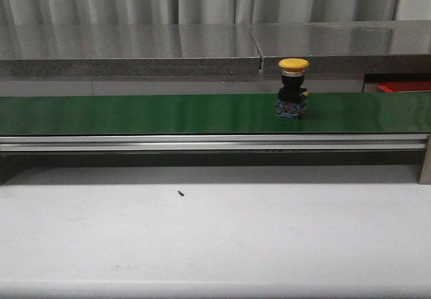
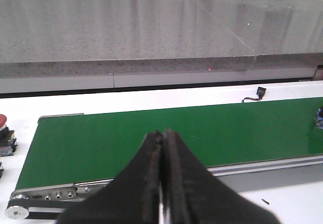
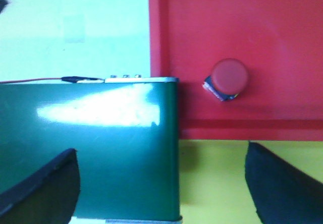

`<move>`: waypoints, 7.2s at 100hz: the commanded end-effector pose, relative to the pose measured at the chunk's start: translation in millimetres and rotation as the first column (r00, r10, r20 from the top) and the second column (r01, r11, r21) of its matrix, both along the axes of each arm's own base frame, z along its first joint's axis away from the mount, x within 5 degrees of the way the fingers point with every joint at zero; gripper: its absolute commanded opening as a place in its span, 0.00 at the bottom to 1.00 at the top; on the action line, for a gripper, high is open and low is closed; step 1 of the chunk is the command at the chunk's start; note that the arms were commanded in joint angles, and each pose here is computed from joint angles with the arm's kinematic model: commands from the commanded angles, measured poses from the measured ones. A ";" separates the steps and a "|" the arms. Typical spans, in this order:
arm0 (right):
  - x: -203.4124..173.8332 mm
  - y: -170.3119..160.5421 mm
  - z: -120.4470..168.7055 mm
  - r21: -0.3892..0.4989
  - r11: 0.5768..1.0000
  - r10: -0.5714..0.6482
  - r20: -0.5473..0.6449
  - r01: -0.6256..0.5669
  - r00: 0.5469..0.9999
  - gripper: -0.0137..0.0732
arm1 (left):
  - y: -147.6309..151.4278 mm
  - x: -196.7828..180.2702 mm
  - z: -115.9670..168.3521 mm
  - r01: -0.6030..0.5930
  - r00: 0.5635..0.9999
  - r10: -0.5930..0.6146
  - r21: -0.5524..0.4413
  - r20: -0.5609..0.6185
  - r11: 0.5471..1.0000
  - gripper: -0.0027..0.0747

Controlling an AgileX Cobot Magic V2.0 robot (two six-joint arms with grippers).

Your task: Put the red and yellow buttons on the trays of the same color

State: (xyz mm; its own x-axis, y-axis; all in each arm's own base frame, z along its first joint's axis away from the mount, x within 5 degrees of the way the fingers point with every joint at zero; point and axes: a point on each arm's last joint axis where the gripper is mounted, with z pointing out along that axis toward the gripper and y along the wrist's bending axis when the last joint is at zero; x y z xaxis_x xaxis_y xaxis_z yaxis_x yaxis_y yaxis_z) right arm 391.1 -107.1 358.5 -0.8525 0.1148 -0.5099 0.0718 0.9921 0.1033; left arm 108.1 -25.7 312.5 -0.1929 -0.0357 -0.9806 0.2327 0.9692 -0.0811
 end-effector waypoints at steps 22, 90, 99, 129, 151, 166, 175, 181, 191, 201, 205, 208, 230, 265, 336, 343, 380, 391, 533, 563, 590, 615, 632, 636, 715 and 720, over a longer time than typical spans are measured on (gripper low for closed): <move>-68.4 58.1 6.8 -0.044 0.996 0.089 0.146 -0.083 0.985 0.91 | 1.1 0.8 15.4 -0.016 0.996 0.019 -0.031 0.090 0.999 0.01; -41.8 143.8 -61.2 -0.053 0.947 0.320 0.116 -0.316 0.940 0.91 | 1.1 0.8 15.4 -0.016 0.996 0.019 -0.031 0.090 0.999 0.01; -28.0 146.4 -64.0 -0.050 0.946 0.324 0.115 -0.320 0.939 0.91 | 1.1 0.8 15.4 -0.016 0.996 0.019 -0.031 0.090 0.999 0.01; 2.6 148.6 -63.9 -0.052 0.947 0.322 0.139 -0.318 0.936 0.91 | 1.1 0.8 15.4 -0.016 0.996 0.019 -0.031 0.090 0.999 0.01; 6.5 148.8 -75.6 -0.032 0.950 0.313 0.099 -0.312 0.945 0.60 | 1.1 0.8 15.4 -0.016 0.996 0.019 -0.031 0.090 0.999 0.01; 4.2 145.1 -74.9 -0.020 0.953 0.302 0.080 -0.301 0.950 0.34 | 1.1 0.8 15.4 -0.016 0.996 0.019 -0.031 0.090 0.999 0.01; 1.9 136.3 -66.8 -0.012 0.960 0.279 0.076 -0.279 0.957 0.34 | 1.1 0.8 15.4 -0.016 0.996 0.019 -0.031 0.090 0.999 0.01; -2.0 127.5 -55.8 -0.014 0.965 0.263 0.081 -0.262 0.961 0.34 | 1.1 0.8 15.4 -0.016 0.996 0.019 -0.031 0.090 0.999 0.01; -12.5 101.0 -36.8 -0.017 0.979 0.204 0.091 -0.203 0.975 0.34 | 1.1 0.8 15.4 -0.016 0.996 0.019 -0.031 0.090 0.999 0.01; -23.9 67.2 -25.5 -0.014 0.994 0.113 0.095 -0.113 0.989 0.34 | 1.1 0.8 15.4 -0.016 0.996 0.019 -0.031 0.090 0.999 0.01; -28.0 54.1 -23.8 -0.012 0.997 0.079 0.089 -0.078 0.993 0.34 | 1.1 0.8 15.4 -0.016 0.996 0.019 -0.031 0.090 0.999 0.01; -31.1 41.0 -23.6 -0.010 0.999 0.044 0.082 -0.044 0.996 0.34 | 1.1 0.8 15.4 -0.016 0.996 0.019 -0.031 0.090 0.999 0.01; -46.6 -25.8 -35.1 0.006 0.990 -0.138 0.034 0.138 0.990 0.34 | 1.1 0.8 15.4 -0.016 0.996 0.019 -0.031 0.090 0.999 0.01; -26.8 -59.7 -93.6 0.039 0.977 -0.207 -0.067 0.210 0.976 0.34 | 1.1 0.8 15.4 -0.016 0.996 0.019 -0.031 0.090 0.999 0.01; -16.2 -65.8 -131.0 0.052 0.974 -0.210 -0.134 0.219 0.968 0.50 | 1.1 0.8 15.4 -0.016 0.996 0.019 -0.031 0.090 0.999 0.01; -16.1 -65.9 -131.0 0.052 0.974 -0.211 -0.133 0.219 0.968 0.52 | 1.1 0.8 15.4 -0.016 0.996 0.019 -0.031 0.090 0.999 0.01; -17.3 -65.0 -131.5 0.058 0.975 -0.205 -0.150 0.216 0.967 0.77 | 1.1 0.8 15.4 -0.016 0.996 0.019 -0.031 0.090 0.999 0.01; -17.3 -65.0 -131.5 0.058 0.975 -0.205 -0.150 0.216 0.967 0.82 | 1.1 0.8 15.4 -0.016 0.996 0.019 -0.031 0.090 0.999 0.01; -232.6 97.3 -26.5 -0.132 0.990 0.106 0.482 -0.048 0.869 0.64 | 1.1 0.8 15.4 -0.016 0.996 0.019 -0.031 0.090 0.999 0.01; -273.9 104.3 -30.8 -0.144 0.989 0.113 0.562 -0.038 0.819 0.07 | 1.1 0.8 15.4 -0.016 0.996 0.019 -0.031 0.090 0.999 0.01; -277.7 105.5 -31.1 -0.142 0.989 0.119 0.555 -0.047 0.823 0.08 | 1.1 0.8 15.4 -0.016 0.996 0.019 -0.031 0.090 0.999 0.01; -277.7 105.5 -31.1 -0.142 0.989 0.119 0.555 -0.047 0.823 0.08 | 1.1 0.8 15.4 -0.016 0.996 0.019 -0.031 0.090 0.999 0.01; -277.7 105.5 -31.1 -0.142 0.989 0.119 0.555 -0.047 0.823 0.08 | 0.8 0.7 14.8 -0.013 0.996 0.016 -0.030 0.083 0.999 0.02; -277.7 105.5 -31.1 -0.142 0.989 0.119 0.555 -0.047 0.823 0.08 | 0.7 0.6 14.5 -0.012 0.997 0.014 -0.029 0.080 1.000 0.04; -277.7 105.5 -31.1 -0.142 0.989 0.119 0.555 -0.047 0.823 0.08 | 11.7 19.6 45.3 -0.126 0.990 0.133 -0.119 0.054 0.985 0.89; -277.7 105.5 -31.1 -0.142 0.989 0.119 0.555 -0.047 0.823 0.08 | 17.9 31.7 50.4 -0.177 0.984 0.179 -0.124 0.011 0.976 0.89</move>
